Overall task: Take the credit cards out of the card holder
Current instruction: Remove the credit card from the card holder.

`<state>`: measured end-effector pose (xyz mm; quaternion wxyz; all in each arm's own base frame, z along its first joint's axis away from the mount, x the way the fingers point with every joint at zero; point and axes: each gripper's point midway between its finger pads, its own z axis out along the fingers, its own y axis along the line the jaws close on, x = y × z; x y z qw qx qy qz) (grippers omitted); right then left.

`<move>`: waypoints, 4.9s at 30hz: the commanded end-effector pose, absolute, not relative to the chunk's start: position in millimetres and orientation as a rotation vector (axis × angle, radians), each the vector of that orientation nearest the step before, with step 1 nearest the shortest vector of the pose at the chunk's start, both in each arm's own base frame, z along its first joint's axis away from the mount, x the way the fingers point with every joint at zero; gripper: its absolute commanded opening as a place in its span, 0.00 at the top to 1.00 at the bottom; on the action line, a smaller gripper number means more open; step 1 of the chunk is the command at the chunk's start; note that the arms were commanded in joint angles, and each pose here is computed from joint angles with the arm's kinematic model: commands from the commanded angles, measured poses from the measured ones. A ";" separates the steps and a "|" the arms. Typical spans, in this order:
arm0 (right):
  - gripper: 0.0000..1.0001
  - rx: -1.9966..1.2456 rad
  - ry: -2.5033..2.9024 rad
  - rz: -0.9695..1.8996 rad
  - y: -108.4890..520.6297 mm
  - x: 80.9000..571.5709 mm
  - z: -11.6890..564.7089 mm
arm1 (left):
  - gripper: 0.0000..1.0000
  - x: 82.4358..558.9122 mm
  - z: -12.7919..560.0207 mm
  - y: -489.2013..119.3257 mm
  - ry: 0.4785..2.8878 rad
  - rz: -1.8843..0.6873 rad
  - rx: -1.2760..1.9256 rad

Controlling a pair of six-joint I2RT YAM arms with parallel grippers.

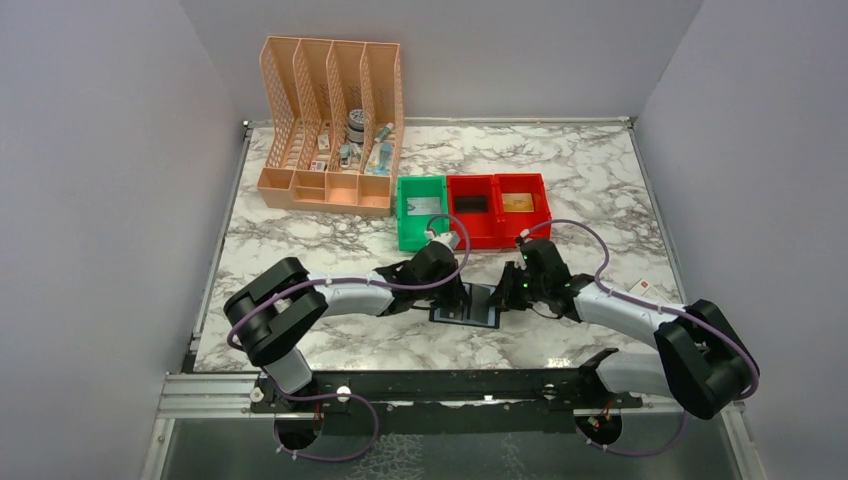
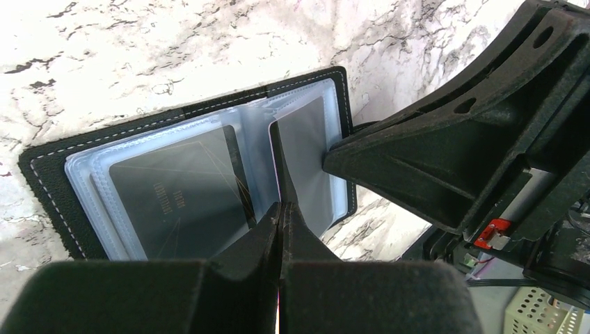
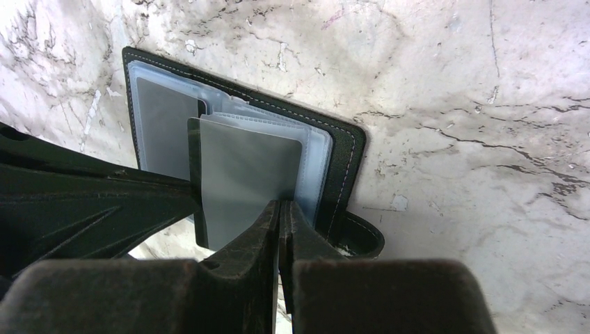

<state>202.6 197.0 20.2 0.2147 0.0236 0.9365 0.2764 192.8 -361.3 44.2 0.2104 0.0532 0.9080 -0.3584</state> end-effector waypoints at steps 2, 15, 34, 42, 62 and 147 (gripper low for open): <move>0.95 0.098 2.691 0.611 175.1 189.3 -6.4 | 1.00 196.4 51.5 -358.9 2.486 -1.002 0.139; 0.96 0.110 2.687 0.597 172.4 189.0 -6.4 | 1.00 196.4 48.1 -352.7 2.493 -0.977 0.116; 0.96 0.092 2.681 0.630 176.9 189.4 -3.7 | 1.00 192.6 48.5 -360.7 2.490 -1.050 0.132; 0.96 0.094 2.686 0.634 177.7 188.9 -4.6 | 0.83 188.0 46.2 -368.7 2.502 -1.112 0.135; 0.96 0.096 2.666 0.588 173.8 195.8 0.4 | 1.00 190.9 47.9 -354.9 2.492 -1.060 0.073; 0.83 -0.026 2.594 0.837 210.6 205.0 28.4 | 0.91 188.8 53.9 -363.4 2.498 -1.217 0.144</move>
